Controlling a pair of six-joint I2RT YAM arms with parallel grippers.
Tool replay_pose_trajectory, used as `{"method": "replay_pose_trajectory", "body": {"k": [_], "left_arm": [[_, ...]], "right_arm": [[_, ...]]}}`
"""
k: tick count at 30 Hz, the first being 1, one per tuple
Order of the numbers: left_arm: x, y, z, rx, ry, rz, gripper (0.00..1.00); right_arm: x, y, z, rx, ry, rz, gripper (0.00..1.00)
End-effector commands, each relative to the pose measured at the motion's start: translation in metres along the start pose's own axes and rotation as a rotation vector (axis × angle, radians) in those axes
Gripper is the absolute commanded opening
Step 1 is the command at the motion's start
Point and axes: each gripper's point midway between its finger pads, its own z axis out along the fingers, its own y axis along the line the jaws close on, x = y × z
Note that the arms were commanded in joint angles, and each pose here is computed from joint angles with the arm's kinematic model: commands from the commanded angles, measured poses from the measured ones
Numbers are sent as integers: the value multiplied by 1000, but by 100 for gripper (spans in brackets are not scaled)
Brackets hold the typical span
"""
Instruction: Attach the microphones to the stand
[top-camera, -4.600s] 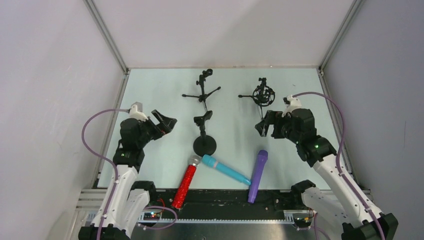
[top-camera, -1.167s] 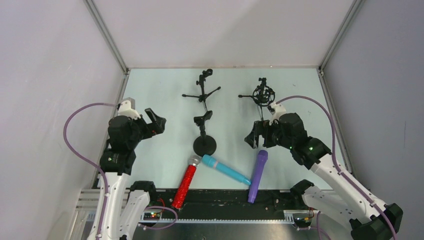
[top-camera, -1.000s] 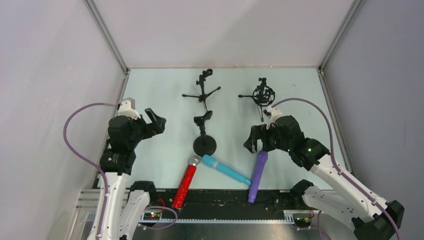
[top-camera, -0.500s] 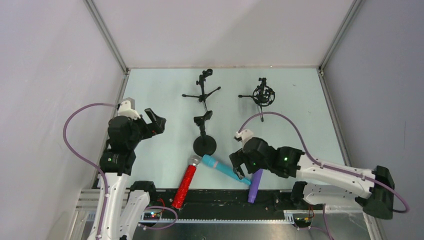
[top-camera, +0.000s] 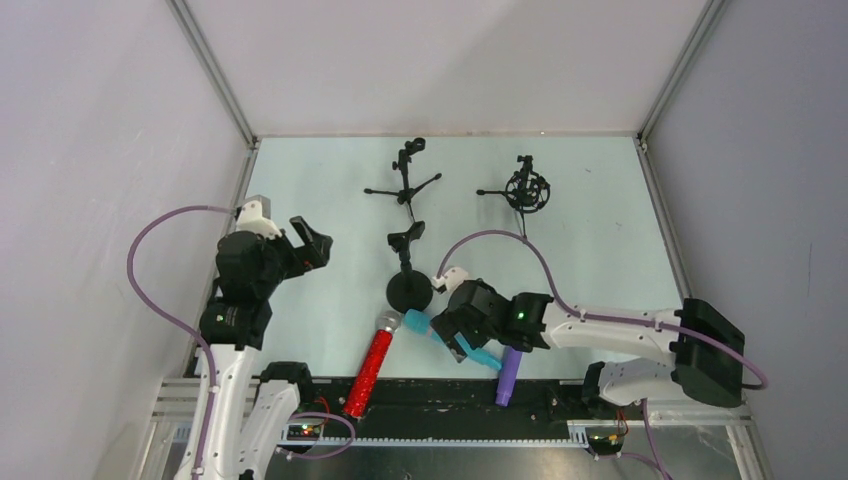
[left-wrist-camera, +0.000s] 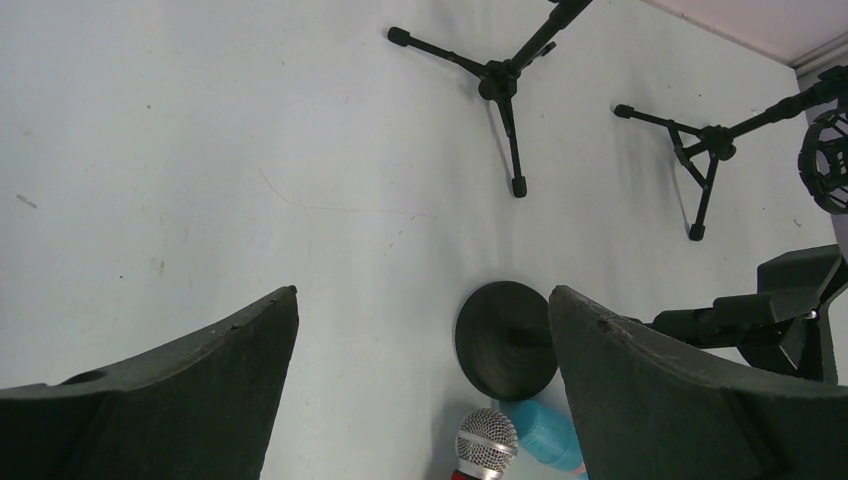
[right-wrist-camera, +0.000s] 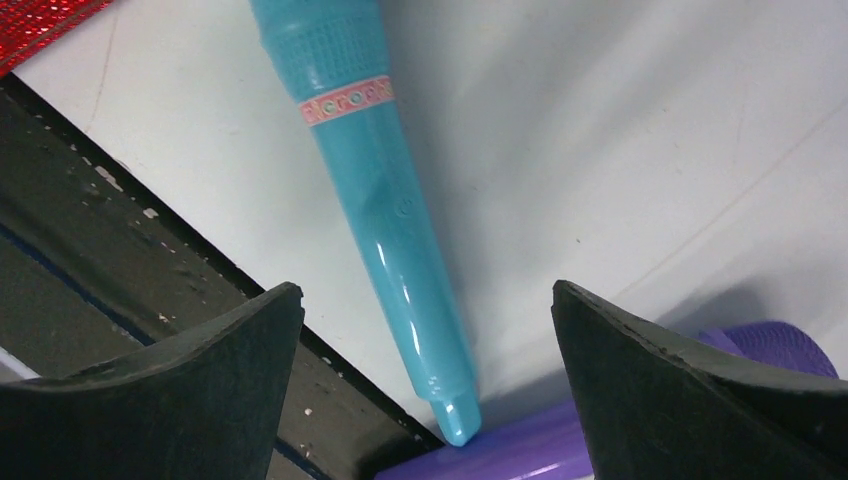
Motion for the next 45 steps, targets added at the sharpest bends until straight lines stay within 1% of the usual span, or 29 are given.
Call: {"method": "replay_pose_trajectory", "body": {"k": [1,4,8,16,19,22,25,28,29,31,35,36,37,38,39,40,42,45], "left_arm": [[-1,-2,1,13,-2,-12,98],[0,-2,2,13,5,-13,98],[0,-2,2,11,6,-12,98],[0,-1,3,9,9,-13,98],[0,-1,3,9,10,-12,98],[0,-1,3,8,10,-13,98],[0,-1,3,8,8,-13,98],[0,-1,3,6,5,-13,98],[0,-1,3,7,6,-12,98],[1,-1,3,10,11,-13,98],[1,-2,3,12,12,-13,98],[1,-2,3,13,13,-14,98],[1,-2,3,15,12,-12,98],[1,-3,3,16,12,-13,99],[1,-2,3,15,12,-13,98],[1,-3,3,16,12,-13,98],[1,-3,3,17,13,-13,98],[1,-3,3,18,11,-13,98]], "right_arm": [[-34,26,3,-97,-94,-45,99],[-35,34,10,-110,-72,-77,99],[-32,40,22,-85,-28,-131,100],[-15,31,53,37,85,-171,99],[-9,29,61,61,113,-189,94],[-4,28,67,81,136,-200,92],[-6,25,69,101,130,-199,81],[-7,23,69,113,128,-200,76],[-7,23,68,113,127,-200,71],[-8,24,68,113,125,-199,66],[-10,22,67,120,114,-196,64],[-12,22,66,122,110,-194,64],[-13,22,64,123,103,-187,69],[-15,20,63,129,98,-182,80],[-17,20,60,131,89,-172,84],[-19,19,59,140,80,-159,93],[-24,15,54,159,62,-137,99],[-33,9,41,184,18,-110,99]]}}
